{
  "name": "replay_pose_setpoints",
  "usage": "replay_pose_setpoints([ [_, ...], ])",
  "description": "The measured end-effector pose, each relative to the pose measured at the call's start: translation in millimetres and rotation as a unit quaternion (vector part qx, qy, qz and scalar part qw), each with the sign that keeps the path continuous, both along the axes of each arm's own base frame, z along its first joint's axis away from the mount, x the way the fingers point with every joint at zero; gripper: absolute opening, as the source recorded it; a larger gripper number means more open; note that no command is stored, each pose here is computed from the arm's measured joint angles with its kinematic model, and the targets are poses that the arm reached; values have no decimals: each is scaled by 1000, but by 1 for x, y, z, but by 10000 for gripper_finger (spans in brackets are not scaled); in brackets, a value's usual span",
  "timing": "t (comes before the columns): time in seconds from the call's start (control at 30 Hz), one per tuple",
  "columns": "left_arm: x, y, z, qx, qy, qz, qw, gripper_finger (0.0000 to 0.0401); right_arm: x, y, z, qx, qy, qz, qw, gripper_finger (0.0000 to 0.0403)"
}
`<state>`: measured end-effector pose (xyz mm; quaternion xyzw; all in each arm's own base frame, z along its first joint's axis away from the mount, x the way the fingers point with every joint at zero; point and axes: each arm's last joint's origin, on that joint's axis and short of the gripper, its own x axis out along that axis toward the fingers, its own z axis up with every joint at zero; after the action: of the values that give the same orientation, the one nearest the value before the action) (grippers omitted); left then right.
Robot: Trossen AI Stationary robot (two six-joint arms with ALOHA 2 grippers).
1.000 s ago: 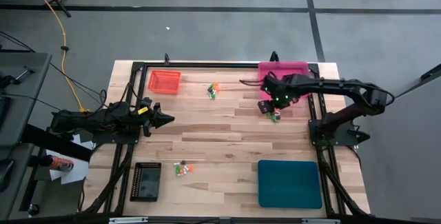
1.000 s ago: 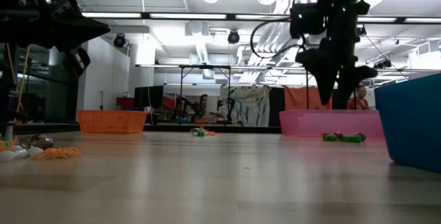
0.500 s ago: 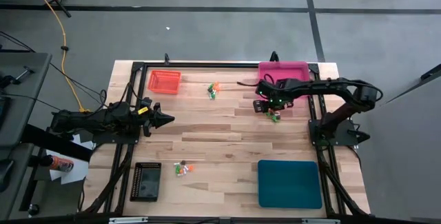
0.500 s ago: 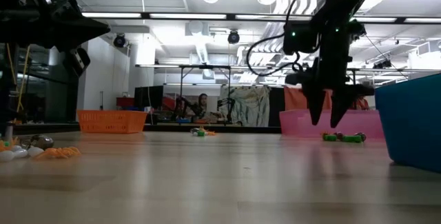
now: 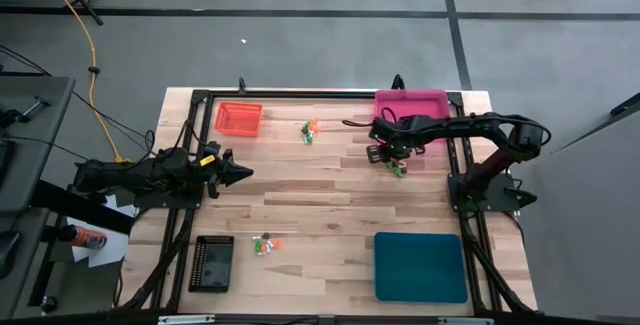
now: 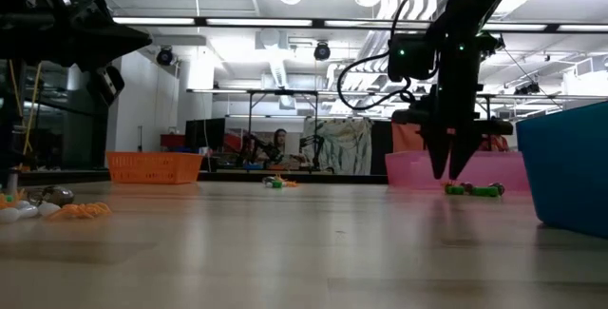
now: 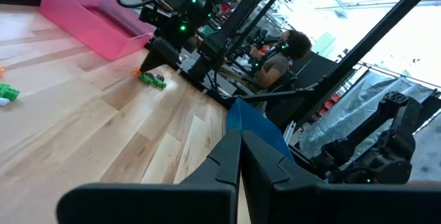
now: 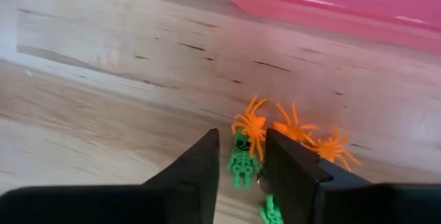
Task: Sort Halloween decoration
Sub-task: Put the orange spider toy into the pink bin
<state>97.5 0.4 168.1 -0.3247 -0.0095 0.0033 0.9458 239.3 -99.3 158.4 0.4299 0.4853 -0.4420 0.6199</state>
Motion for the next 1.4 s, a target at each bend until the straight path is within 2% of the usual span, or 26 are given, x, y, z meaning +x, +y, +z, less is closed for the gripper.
replay_pose_setpoints([
  [0.13, 0, 0, 0, 0, 0, 0, 1000, 1, 0, 0, 0, -1, 0, 4, 1000, 92],
  [0.9, 0, 0, 0, 0, 0, 0, 1000, 1, 4, -2, -11, 2, 12, 14, 1000, 86],
  [1.03, 0, 0, 0, 0, 0, 0, 1000, 1, 4, -2, -11, -3, 14, 13, 1000, 67],
  [1.23, 0, 0, 0, 0, 0, 0, 1000, 1, 4, -2, -8, -14, 14, 28, 999, 7],
  [1.4, 0, 0, 0, 0, 0, 0, 1000, 1, 2, -2, 9, -33, 11, 46, 998, 7],
])
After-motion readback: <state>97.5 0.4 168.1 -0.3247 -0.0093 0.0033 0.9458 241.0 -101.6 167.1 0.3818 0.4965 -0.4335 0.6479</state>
